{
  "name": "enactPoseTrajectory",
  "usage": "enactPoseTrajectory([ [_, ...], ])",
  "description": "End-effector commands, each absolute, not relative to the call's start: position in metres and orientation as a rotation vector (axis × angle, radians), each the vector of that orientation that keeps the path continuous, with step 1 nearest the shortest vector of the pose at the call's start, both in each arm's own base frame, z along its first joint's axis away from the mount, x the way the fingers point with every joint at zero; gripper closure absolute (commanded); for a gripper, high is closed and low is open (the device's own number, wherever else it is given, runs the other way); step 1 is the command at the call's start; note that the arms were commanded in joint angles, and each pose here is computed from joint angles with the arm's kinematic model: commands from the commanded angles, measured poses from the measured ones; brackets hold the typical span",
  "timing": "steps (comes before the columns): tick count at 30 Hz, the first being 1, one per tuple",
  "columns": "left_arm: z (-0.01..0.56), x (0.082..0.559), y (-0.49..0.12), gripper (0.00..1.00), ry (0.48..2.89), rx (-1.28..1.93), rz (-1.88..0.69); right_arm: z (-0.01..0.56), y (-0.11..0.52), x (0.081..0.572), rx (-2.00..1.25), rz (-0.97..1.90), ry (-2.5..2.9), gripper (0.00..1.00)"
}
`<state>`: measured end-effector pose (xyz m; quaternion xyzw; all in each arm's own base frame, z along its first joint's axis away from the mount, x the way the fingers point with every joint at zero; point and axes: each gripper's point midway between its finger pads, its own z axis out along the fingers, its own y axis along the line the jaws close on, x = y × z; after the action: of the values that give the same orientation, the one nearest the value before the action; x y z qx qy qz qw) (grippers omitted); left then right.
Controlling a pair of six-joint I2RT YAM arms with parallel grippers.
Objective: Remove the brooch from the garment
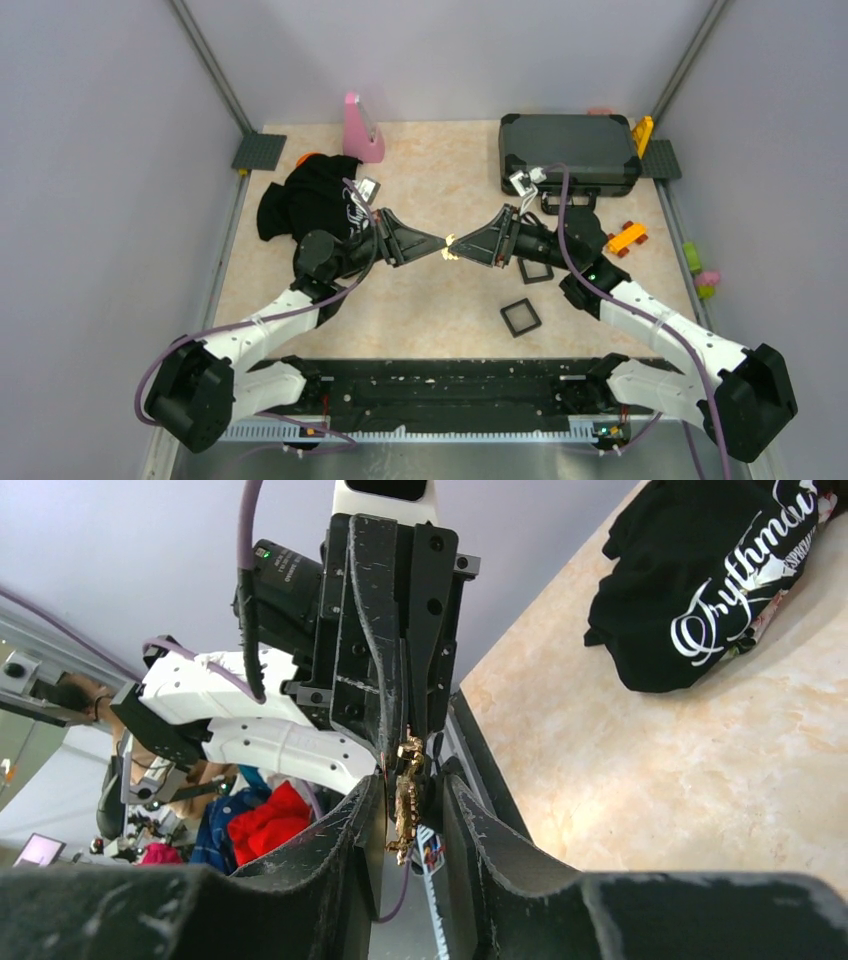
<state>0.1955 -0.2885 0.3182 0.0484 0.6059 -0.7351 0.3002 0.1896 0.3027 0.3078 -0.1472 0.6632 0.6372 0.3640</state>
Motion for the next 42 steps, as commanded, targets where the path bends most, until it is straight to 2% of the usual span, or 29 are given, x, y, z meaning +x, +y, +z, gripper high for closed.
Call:
enactPoseTrajectory([
  [1, 0.355, 0.180, -0.283, 1.00, 1.475, 0.253, -1.947, 0.325, 0.303, 0.194, -0.372, 1.603, 1.671, 0.72],
  [14, 0.356, 0.173, -0.283, 1.00, 1.488, 0.318, -1.867, 0.316, 0.304, 0.200, -0.355, 1.574, 1.716, 0.75],
  [18, 0.354, 0.175, -0.286, 1.00, 1.502, 0.320, -1.868, 0.319, 0.308, 0.193, -0.411, 1.614, 1.697, 0.70],
  [22, 0.351, 0.176, -0.288, 1.00, 1.512, 0.319, -1.870, 0.324, 0.310, 0.185, -0.466, 1.630, 1.668, 0.69],
  [29, 0.352, 0.175, -0.288, 1.00, 1.510, 0.328, -1.873, 0.326, 0.309, 0.179, -0.508, 1.638, 1.662, 0.72],
  [31, 0.351, 0.176, -0.288, 1.00, 1.516, 0.326, -1.873, 0.328, 0.309, 0.174, -0.534, 1.652, 1.648, 0.62],
  [32, 0.350, 0.177, -0.289, 1.00, 1.519, 0.323, -1.873, 0.330, 0.309, 0.171, -0.551, 1.662, 1.639, 0.52],
  [34, 0.348, 0.178, -0.289, 1.00, 1.524, 0.315, -1.872, 0.334, 0.307, 0.166, -0.569, 1.677, 1.616, 0.43],
  [37, 0.344, 0.181, -0.290, 1.00, 1.535, 0.299, -1.864, 0.341, 0.304, 0.161, -0.576, 1.689, 1.587, 0.37],
  [42, 0.341, 0.182, -0.290, 1.00, 1.528, 0.281, -1.885, 0.351, 0.299, 0.155, -0.561, 1.721, 1.524, 0.35],
])
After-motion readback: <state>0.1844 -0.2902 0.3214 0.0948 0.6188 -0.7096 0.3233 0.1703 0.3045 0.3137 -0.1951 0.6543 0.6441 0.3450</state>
